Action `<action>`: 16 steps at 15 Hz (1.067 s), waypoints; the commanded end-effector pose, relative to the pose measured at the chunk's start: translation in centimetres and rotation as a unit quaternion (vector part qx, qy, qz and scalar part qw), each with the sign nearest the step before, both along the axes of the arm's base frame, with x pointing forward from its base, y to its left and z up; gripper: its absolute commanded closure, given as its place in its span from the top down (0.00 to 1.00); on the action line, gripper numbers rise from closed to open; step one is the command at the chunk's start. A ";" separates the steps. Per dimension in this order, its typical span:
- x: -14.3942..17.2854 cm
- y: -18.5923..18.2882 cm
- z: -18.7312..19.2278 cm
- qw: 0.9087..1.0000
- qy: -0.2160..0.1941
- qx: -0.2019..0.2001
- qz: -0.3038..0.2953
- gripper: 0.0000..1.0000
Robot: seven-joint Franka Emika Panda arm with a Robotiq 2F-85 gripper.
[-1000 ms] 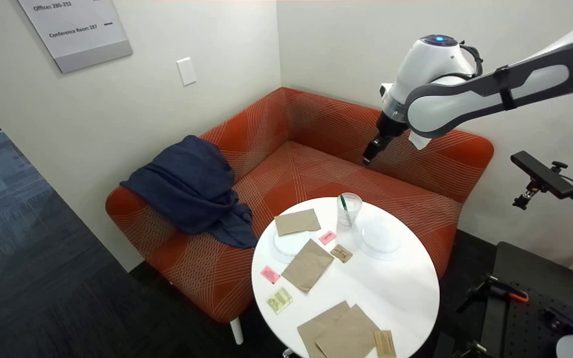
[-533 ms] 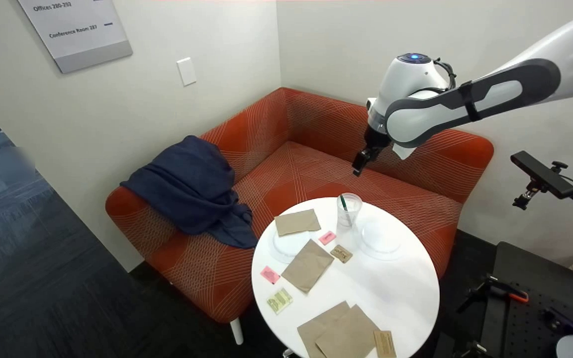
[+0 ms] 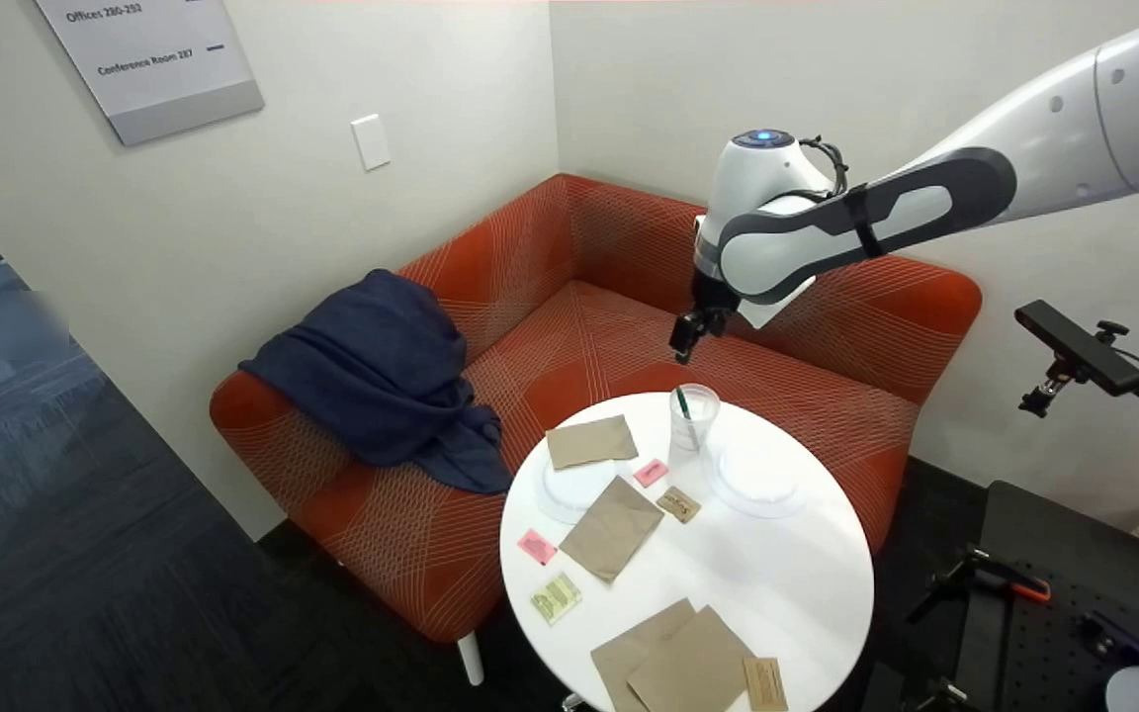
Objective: Take the pen out of the cup and put it on the table
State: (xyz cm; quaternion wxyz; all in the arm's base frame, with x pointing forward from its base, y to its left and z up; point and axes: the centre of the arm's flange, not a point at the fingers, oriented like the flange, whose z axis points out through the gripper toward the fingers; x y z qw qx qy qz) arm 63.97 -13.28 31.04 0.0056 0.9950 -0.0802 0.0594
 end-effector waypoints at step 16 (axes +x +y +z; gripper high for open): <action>0.0 1.5 -3.9 1.000 0.005 -0.003 -0.006 1.00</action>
